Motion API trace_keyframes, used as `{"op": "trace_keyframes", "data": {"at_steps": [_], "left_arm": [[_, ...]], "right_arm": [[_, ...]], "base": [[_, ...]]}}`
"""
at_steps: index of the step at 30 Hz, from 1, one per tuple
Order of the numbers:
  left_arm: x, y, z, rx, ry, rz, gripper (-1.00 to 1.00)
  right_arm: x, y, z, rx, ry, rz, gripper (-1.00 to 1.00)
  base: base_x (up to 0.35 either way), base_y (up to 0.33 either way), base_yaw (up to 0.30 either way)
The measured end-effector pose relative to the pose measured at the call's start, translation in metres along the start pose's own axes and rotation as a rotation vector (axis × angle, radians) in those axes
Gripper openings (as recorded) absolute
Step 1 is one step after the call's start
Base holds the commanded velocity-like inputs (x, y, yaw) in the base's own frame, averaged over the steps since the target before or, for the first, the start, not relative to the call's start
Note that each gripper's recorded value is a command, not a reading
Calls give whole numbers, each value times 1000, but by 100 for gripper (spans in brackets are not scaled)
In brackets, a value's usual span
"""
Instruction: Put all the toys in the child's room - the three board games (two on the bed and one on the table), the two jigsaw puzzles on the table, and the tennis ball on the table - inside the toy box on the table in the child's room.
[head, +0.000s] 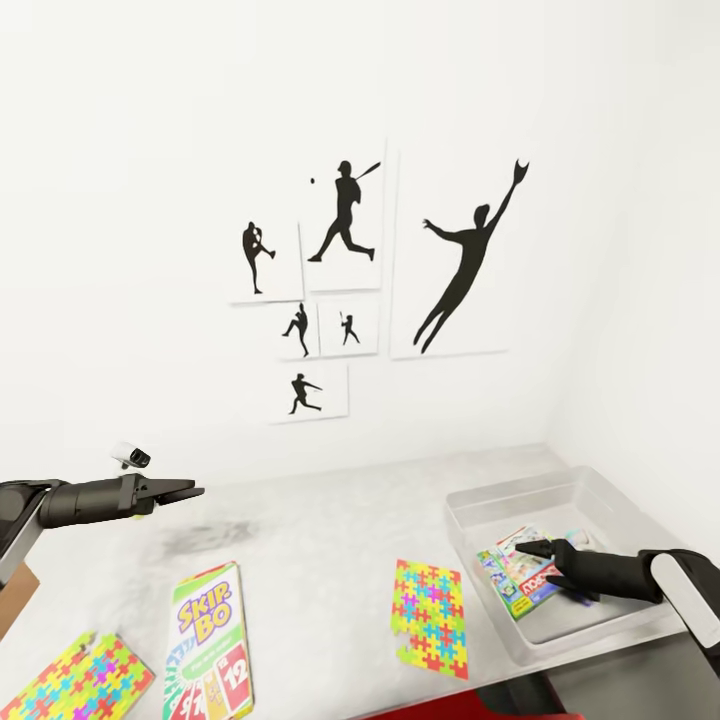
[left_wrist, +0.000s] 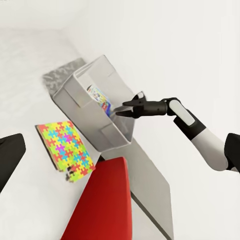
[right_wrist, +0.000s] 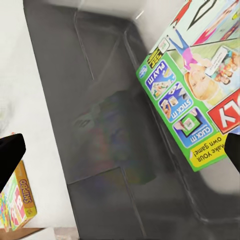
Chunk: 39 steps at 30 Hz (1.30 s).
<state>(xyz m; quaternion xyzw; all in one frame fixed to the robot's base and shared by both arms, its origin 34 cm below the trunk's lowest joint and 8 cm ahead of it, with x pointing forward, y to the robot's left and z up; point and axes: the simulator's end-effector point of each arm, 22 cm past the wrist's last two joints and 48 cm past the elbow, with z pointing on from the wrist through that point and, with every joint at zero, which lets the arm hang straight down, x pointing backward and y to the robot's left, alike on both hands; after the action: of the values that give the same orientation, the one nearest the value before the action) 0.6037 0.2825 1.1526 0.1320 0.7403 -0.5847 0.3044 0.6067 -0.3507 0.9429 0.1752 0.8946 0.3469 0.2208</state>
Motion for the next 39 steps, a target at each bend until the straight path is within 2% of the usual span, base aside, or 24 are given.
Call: {"op": "trace_keyframes", "data": {"at_steps": [15,26,39], "left_arm": [[-2,-6,-1,2,-3,11,100],[-3,-7,-1,4,-4,14,100],[-3,-8,-1,5,-5,15,100]], "right_arm": [[-14,6,-22,-40,-31,-20,100],[-34,7,-40,-72,-96,4,100],[-51,6,-55,-78,-145,14,100]], "base": [[0,0,-29],[0,0,-2],[0,0,0]]}}
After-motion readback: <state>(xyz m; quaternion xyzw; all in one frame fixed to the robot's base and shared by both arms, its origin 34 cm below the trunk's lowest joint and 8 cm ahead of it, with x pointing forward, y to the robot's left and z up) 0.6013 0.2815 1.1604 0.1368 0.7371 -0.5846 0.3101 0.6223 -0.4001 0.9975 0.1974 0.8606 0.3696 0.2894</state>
